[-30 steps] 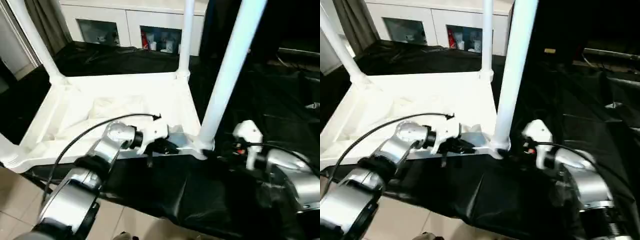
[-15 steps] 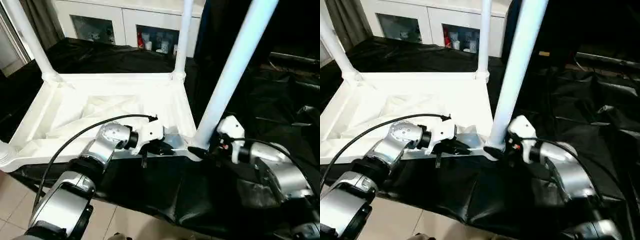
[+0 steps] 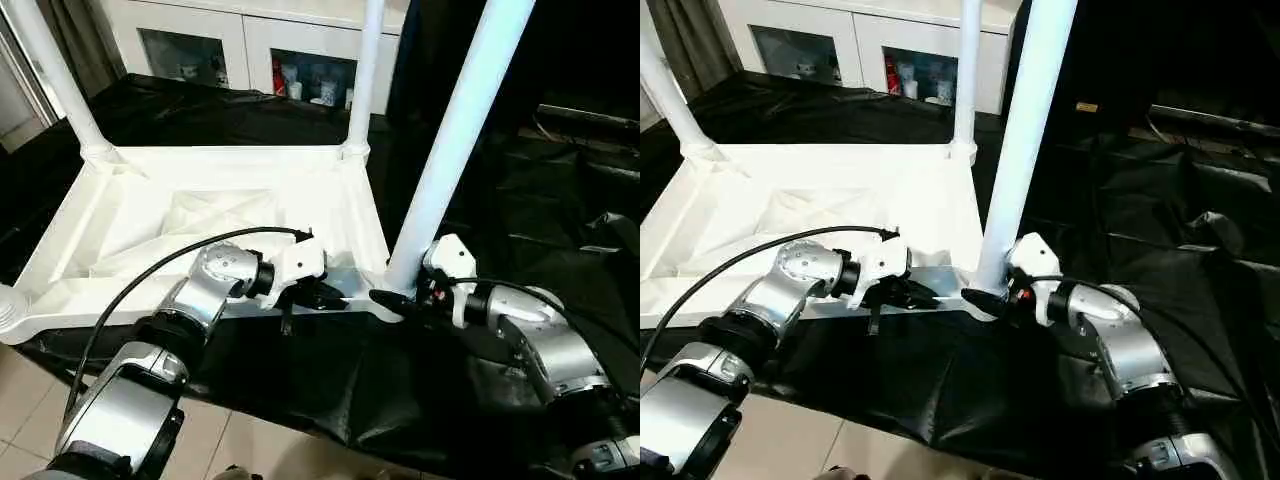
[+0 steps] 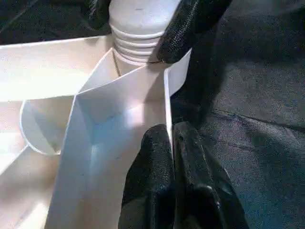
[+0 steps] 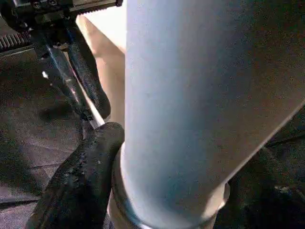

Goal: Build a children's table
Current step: Rotate leg to tighten

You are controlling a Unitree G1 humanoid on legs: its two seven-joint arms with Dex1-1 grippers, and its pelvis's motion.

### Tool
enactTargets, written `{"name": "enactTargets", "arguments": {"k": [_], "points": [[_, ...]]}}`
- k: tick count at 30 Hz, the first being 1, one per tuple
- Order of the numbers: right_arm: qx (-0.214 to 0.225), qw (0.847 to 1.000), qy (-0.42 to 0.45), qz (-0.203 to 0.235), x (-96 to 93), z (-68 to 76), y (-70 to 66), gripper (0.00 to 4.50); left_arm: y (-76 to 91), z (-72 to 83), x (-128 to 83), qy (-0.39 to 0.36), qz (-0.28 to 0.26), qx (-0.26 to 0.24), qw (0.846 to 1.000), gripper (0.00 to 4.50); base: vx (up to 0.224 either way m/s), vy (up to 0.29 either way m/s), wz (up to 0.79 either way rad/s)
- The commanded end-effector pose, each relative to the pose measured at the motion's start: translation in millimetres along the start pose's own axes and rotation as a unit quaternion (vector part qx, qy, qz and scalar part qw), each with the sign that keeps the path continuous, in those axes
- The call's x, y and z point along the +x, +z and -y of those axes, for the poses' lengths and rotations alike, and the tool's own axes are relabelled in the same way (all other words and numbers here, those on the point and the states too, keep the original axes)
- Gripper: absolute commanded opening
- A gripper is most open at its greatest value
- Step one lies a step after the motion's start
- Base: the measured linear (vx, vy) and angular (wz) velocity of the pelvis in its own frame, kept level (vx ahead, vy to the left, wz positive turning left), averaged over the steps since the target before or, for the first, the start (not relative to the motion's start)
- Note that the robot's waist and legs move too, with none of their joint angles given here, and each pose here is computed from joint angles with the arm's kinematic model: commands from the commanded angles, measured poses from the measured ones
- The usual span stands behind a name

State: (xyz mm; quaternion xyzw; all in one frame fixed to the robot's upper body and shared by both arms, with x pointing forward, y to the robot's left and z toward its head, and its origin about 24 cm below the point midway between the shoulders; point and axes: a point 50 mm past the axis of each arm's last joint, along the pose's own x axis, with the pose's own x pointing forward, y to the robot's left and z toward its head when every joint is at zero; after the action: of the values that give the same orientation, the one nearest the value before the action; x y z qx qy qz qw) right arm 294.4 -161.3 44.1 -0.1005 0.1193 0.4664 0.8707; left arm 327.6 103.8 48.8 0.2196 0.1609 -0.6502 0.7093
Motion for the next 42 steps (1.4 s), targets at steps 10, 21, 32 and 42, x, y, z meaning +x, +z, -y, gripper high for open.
{"name": "enactTargets", "arguments": {"k": [10,21,32,42], "points": [[0.185,0.956,-0.225,0.011,35.3,-23.4,-26.7,2.71,13.8,4.3,59,0.087,0.011,-0.071,0.994,0.00,0.000,0.000,0.00],[0.184,0.958,-0.216,0.035,63.6,-30.3,-5.8,3.25,21.2,8.9,70,0.069,0.010,-0.056,0.996,0.00,0.000,0.000,0.00],[0.080,0.996,0.000,0.027,12.5,-14.3,5.6,3.74,-7.3,7.3,16,-0.024,-0.020,-0.044,0.999,0.00,0.010,-0.005,0.00],[0.046,0.995,0.086,-0.007,-8.9,-11.1,4.2,3.74,-10.8,13.7,-3,-0.103,-0.005,-0.064,0.993,0.00,0.018,-0.006,0.00]]}}
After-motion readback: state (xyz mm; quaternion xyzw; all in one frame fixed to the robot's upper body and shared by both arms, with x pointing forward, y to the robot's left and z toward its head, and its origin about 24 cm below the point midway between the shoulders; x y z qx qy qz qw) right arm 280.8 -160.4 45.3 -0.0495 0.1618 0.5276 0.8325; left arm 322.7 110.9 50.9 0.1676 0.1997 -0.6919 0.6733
